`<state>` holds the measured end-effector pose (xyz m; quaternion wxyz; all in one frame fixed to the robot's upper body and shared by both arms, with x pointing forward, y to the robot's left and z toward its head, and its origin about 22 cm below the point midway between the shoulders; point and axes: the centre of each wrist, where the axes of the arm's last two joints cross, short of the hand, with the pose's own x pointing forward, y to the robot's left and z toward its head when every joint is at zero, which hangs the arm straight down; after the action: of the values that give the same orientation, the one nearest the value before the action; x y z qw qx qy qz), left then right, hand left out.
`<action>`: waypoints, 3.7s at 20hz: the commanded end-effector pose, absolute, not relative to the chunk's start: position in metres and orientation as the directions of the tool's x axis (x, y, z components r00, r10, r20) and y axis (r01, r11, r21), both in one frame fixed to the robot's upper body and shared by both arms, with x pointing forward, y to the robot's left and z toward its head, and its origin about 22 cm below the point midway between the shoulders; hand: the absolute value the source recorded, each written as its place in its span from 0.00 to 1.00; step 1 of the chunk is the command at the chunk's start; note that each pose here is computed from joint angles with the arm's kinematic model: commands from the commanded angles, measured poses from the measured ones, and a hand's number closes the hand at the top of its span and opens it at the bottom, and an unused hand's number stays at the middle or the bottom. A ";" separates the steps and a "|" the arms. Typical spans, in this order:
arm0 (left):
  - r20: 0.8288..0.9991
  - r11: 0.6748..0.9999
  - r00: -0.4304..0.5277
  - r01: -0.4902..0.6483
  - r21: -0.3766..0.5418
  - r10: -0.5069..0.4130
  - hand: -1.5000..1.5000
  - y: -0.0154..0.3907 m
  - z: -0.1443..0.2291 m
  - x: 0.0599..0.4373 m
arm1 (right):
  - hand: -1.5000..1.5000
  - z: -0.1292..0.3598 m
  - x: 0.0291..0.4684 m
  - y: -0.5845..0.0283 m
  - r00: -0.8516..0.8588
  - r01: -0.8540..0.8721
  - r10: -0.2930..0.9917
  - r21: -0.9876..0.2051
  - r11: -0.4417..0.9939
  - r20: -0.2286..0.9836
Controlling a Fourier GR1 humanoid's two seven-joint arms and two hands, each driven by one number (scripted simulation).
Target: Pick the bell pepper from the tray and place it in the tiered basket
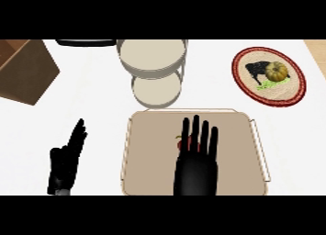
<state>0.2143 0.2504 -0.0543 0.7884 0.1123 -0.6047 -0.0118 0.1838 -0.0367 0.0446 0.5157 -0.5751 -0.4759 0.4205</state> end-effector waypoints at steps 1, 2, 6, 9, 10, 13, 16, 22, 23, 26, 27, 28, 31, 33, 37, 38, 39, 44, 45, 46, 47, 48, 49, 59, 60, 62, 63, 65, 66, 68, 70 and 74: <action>0.950 0.972 0.273 -0.131 0.194 -0.153 0.50 0.253 -0.053 0.223 | 0.00 0.049 0.187 -0.023 0.313 0.050 0.950 -0.998 -0.029 -0.012; 0.948 0.975 0.275 -0.105 0.197 -0.162 0.50 0.246 -0.055 0.213 | 0.00 0.026 0.190 -0.018 0.316 0.057 0.949 -0.998 -0.031 -0.011; 0.952 0.981 0.276 -0.098 0.169 -0.136 0.50 0.246 -0.064 0.213 | 0.00 0.047 0.224 -0.022 0.317 0.032 0.948 -0.998 -0.046 -0.034; 0.948 0.975 0.271 -0.097 0.198 -0.166 0.50 0.252 -0.056 0.214 | 0.00 0.034 0.223 -0.028 0.371 -0.059 0.922 -0.994 -0.096 -0.111; 0.953 0.974 0.263 -0.121 0.189 -0.152 0.50 0.228 -0.060 0.213 | 0.00 0.028 0.207 -0.024 0.373 -0.068 0.921 -0.993 -0.098 -0.116; 0.953 0.973 0.262 -0.125 0.192 -0.154 0.50 0.245 -0.045 0.216 | 0.00 0.031 0.214 -0.024 0.414 -0.088 0.901 -0.991 -0.099 -0.127; 0.949 0.973 0.268 -0.115 0.201 -0.165 0.50 0.232 -0.055 0.213 | 0.00 0.035 0.225 -0.025 0.400 -0.113 0.907 -0.989 -0.094 -0.132; 0.951 0.977 0.267 -0.103 0.187 -0.154 0.50 0.251 -0.052 0.212 | 0.00 0.025 0.234 -0.021 0.416 -0.129 0.900 -0.988 -0.081 -0.128; 0.948 0.968 0.270 -0.135 0.210 -0.168 0.50 0.259 -0.053 0.220 | 0.00 0.009 0.218 -0.026 0.411 -0.143 0.905 -0.988 -0.059 -0.113; 0.955 0.974 0.250 -0.122 0.192 -0.157 0.50 0.248 -0.057 0.218 | 0.00 0.009 0.236 -0.029 0.428 -0.183 0.889 -0.979 -0.090 -0.162; 0.952 0.976 0.264 -0.111 0.189 -0.154 0.50 0.235 -0.055 0.218 | 0.00 0.017 0.245 -0.029 0.431 -0.177 0.891 -0.982 -0.071 -0.142; 0.948 0.976 0.277 -0.107 0.190 -0.154 0.50 0.242 -0.054 0.213 | 0.00 0.024 0.238 -0.025 0.430 -0.187 0.890 -0.979 -0.076 -0.151; 0.950 0.971 0.262 -0.118 0.209 -0.172 0.50 0.261 -0.053 0.207 | 0.00 0.017 0.244 -0.032 0.445 -0.210 0.886 -0.977 -0.041 -0.133; 0.951 0.972 0.268 -0.127 0.195 -0.156 0.50 0.252 -0.054 0.222 | 0.00 0.011 0.245 -0.033 0.452 -0.199 0.883 -0.979 -0.037 -0.125; 0.951 0.973 0.267 -0.126 0.195 -0.156 0.50 0.246 -0.056 0.212 | 0.00 0.012 0.252 -0.034 0.456 -0.220 0.883 -0.975 -0.012 -0.114; 0.950 0.971 0.274 -0.138 0.194 -0.151 0.50 0.243 -0.056 0.219 | 0.00 0.006 0.246 -0.038 0.446 -0.235 0.887 -0.972 -0.017 -0.123; 0.952 0.973 0.262 -0.119 0.197 -0.160 0.50 0.270 -0.043 0.214 | 0.00 -0.005 0.234 -0.034 0.452 -0.233 0.883 -0.972 -0.023 -0.129; 0.953 0.974 0.263 -0.129 0.187 -0.149 0.50 0.241 -0.073 0.203 | 1.00 -0.004 0.257 -0.036 0.452 -0.205 0.885 -0.979 -0.016 -0.109; 0.951 0.973 0.267 -0.126 0.192 -0.153 0.50 0.242 -0.049 0.211 | 1.00 -0.012 0.252 -0.043 0.432 -0.215 0.893 -0.976 -0.033 -0.125; 0.948 0.977 0.288 -0.117 0.177 -0.137 0.50 0.236 -0.053 0.221 | 1.00 -0.011 0.252 -0.038 0.407 -0.215 0.902 -0.975 -0.058 -0.143; 0.949 0.970 0.270 -0.130 0.205 -0.164 0.50 0.243 -0.051 0.228 | 1.00 -0.026 0.255 -0.048 0.404 -0.201 0.909 -0.979 -0.026 -0.107; 0.950 0.973 0.271 -0.119 0.195 -0.157 0.50 0.244 -0.047 0.210 | 1.00 -0.013 0.258 -0.034 0.396 -0.201 0.911 -0.979 -0.033 -0.112; 0.953 0.973 0.256 -0.118 0.197 -0.162 0.50 0.245 -0.051 0.211 | 1.00 -0.023 0.274 -0.050 0.370 -0.208 0.924 -0.978 -0.022 -0.099; 0.951 0.975 0.270 -0.116 0.188 -0.151 0.50 0.235 -0.054 0.212 | 1.00 -0.015 0.275 -0.048 0.232 -0.033 0.969 -0.996 -0.081 -0.087; 0.949 0.974 0.276 -0.118 0.192 -0.153 0.50 0.261 -0.066 0.200 | 1.00 -0.018 0.278 -0.079 0.175 -0.098 0.984 -0.995 -0.024 -0.041; 0.954 0.975 0.265 -0.135 0.179 -0.139 0.50 0.241 -0.055 0.204 | 1.00 0.002 0.283 -0.101 0.062 -0.183 0.996 -0.981 0.070 0.060; 0.956 0.973 0.255 -0.139 0.183 -0.144 0.50 0.249 -0.061 0.213 | 1.00 0.008 0.293 -0.108 0.022 -0.226 0.991 -0.965 0.132 0.131; 0.952 0.974 0.267 -0.129 0.186 -0.146 0.50 0.238 -0.057 0.213 | 1.00 0.041 0.304 -0.126 -0.053 -0.267 0.973 -0.942 0.202 0.223; 0.948 0.971 0.277 -0.137 0.197 -0.153 0.50 0.247 -0.061 0.201 | 1.00 0.043 0.308 -0.153 -0.053 -0.253 0.972 -0.945 0.207 0.227; 0.952 0.970 0.274 -0.159 0.185 -0.137 0.50 0.252 -0.052 0.213 | 1.00 0.066 0.306 -0.157 -0.036 -0.227 0.933 -0.912 0.342 0.359; 0.949 0.966 0.273 -0.154 0.205 -0.158 0.50 0.253 -0.055 0.202 | 1.00 0.088 0.311 -0.162 -0.007 -0.174 0.894 -0.881 0.441 0.449; 0.949 0.967 0.282 -0.165 0.194 -0.142 0.50 0.250 -0.050 0.206 | 1.00 0.152 0.301 -0.179 -0.066 -0.035 0.796 -0.799 0.601 0.602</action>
<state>0.2064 0.2487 -0.0544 0.7907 0.1233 -0.5996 0.0001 0.3064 -0.1625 0.1020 0.6269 -0.3194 -0.5803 0.4102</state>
